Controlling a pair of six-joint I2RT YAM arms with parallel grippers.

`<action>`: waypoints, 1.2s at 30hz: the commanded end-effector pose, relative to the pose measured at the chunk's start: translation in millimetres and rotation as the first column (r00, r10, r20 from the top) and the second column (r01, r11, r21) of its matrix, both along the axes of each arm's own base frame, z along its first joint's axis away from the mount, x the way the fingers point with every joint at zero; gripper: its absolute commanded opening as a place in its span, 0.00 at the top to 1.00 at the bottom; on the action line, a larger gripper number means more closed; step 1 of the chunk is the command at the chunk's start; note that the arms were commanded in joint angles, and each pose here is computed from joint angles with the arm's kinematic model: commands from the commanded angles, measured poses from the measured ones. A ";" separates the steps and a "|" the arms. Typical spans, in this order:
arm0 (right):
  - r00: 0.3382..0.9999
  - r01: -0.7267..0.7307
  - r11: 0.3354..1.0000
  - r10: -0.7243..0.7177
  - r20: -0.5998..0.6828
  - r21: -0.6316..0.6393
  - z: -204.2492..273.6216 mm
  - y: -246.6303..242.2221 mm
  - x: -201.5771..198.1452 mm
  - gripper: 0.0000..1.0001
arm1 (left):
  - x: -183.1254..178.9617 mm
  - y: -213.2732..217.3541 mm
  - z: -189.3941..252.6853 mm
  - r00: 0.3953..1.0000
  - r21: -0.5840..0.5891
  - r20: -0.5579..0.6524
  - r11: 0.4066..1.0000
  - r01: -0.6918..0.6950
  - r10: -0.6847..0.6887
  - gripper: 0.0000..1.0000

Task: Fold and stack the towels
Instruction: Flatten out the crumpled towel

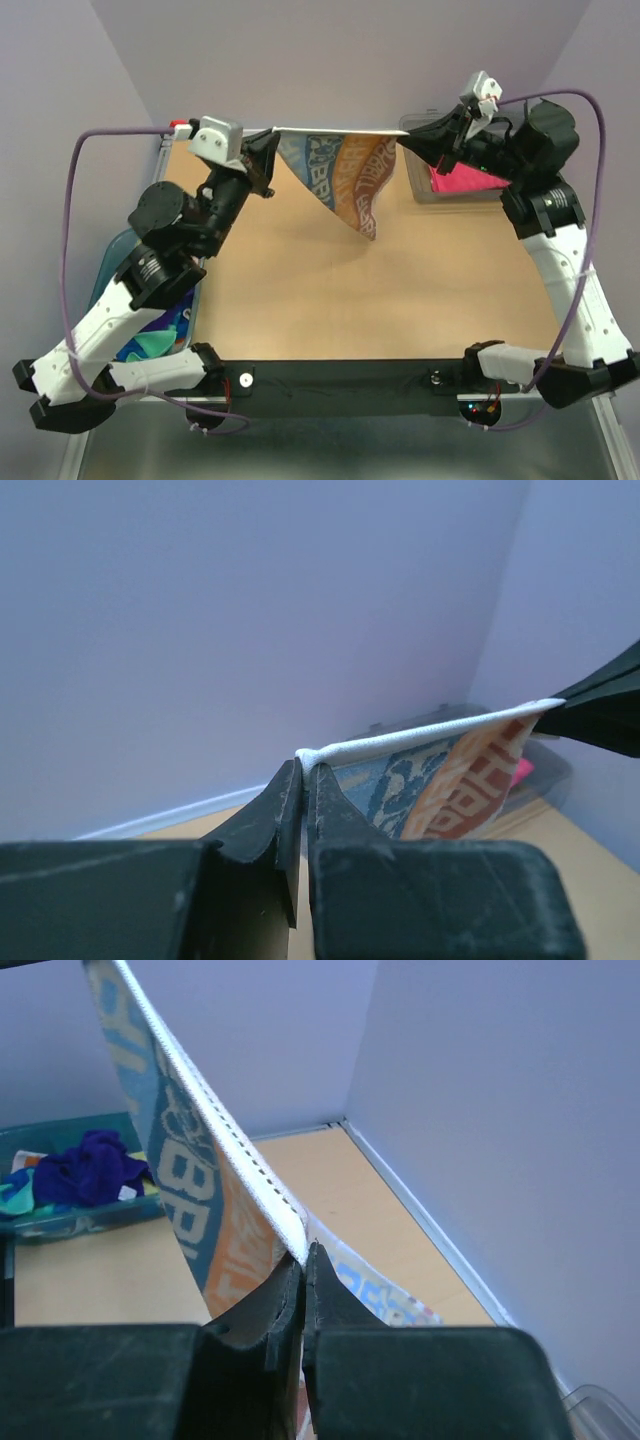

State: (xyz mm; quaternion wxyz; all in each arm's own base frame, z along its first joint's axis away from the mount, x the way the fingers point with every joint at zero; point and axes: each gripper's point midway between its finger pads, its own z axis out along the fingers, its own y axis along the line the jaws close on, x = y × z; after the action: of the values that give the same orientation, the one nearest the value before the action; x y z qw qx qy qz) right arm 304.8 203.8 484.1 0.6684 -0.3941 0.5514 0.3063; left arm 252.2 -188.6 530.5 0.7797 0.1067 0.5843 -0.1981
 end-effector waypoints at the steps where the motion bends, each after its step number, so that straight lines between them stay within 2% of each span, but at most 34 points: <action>1: 1.000 0.012 0.999 -0.012 0.000 -0.040 1.6 -14.2 -28.9 1.00 | -42.4 33.8 42.5 0.984 -0.077 0.173 0.995 0.065 -0.051 1.00; 7: 0.995 -0.083 0.995 0.085 0.041 -0.047 15.0 -15.2 -83.6 1.00 | -77.4 23.7 36.7 0.949 -0.070 0.211 0.964 0.255 -0.236 1.00; 12: 0.994 -0.098 0.994 0.100 0.050 -0.050 21.5 -18.7 -106.8 0.99 | -82.9 25.1 25.0 0.947 -0.097 0.189 0.954 0.282 -0.261 1.00; 15: 0.996 -0.094 0.995 0.094 0.009 -0.042 18.9 -18.6 -103.9 0.99 | -79.1 20.7 12.9 0.952 -0.113 0.145 0.952 0.286 -0.269 1.00; 17: 0.997 -0.072 0.997 0.071 -0.019 -0.028 19.2 -19.2 -97.2 1.00 | -69.1 23.2 3.3 0.969 -0.133 0.106 0.962 0.238 -0.225 1.00; 21: 0.994 -0.030 0.999 0.028 -0.102 -0.022 7.5 -16.0 -63.6 0.99 | -18.5 20.2 -45.3 0.998 -0.105 -0.056 0.994 0.013 -0.019 1.00; 22: 0.990 0.009 1.000 -0.013 -0.140 -0.030 -2.0 -15.8 -41.4 0.99 | -5.7 26.7 -56.4 0.993 -0.096 -0.097 0.993 -0.076 0.067 1.00; 25: 0.968 0.090 0.993 -0.105 -0.228 -0.075 -36.7 -16.2 10.2 0.99 | 33.0 20.4 -94.9 0.965 0.007 -0.168 0.979 -0.203 0.201 1.00; 27: 0.951 0.153 0.982 -0.178 -0.252 -0.114 -56.7 -19.8 41.4 0.99 | 61.3 10.7 -125.6 0.945 0.067 -0.212 0.969 -0.240 0.249 1.00; 28: 0.937 0.163 0.976 -0.199 -0.288 -0.144 -78.1 -18.2 62.2 0.99 | 78.8 20.9 -135.9 0.928 0.072 -0.231 0.957 -0.283 0.292 1.00; 31: 0.920 0.230 0.954 -0.278 -0.277 -0.195 -102.7 -22.4 102.6 1.00 | 124.6 32.4 -170.3 0.887 0.081 -0.295 0.935 -0.346 0.354 1.00; 32: 0.915 0.232 0.946 -0.291 -0.280 -0.227 -123.7 -20.6 123.7 0.99 | 141.9 30.2 -185.7 0.874 0.083 -0.320 0.930 -0.359 0.366 1.00; 36: 0.902 0.277 0.917 -0.352 -0.251 -0.288 -157.0 -21.5 172.8 0.99 | 187.0 29.9 -208.2 0.852 0.118 -0.342 0.918 -0.379 0.396 1.00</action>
State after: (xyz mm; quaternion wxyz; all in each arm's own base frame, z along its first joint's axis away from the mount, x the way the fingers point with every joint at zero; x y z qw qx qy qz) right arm 424.8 205.0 299.2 0.4868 -0.3306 0.7607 0.2741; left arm 406.4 -187.3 290.8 0.6410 0.0324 0.7645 -0.0599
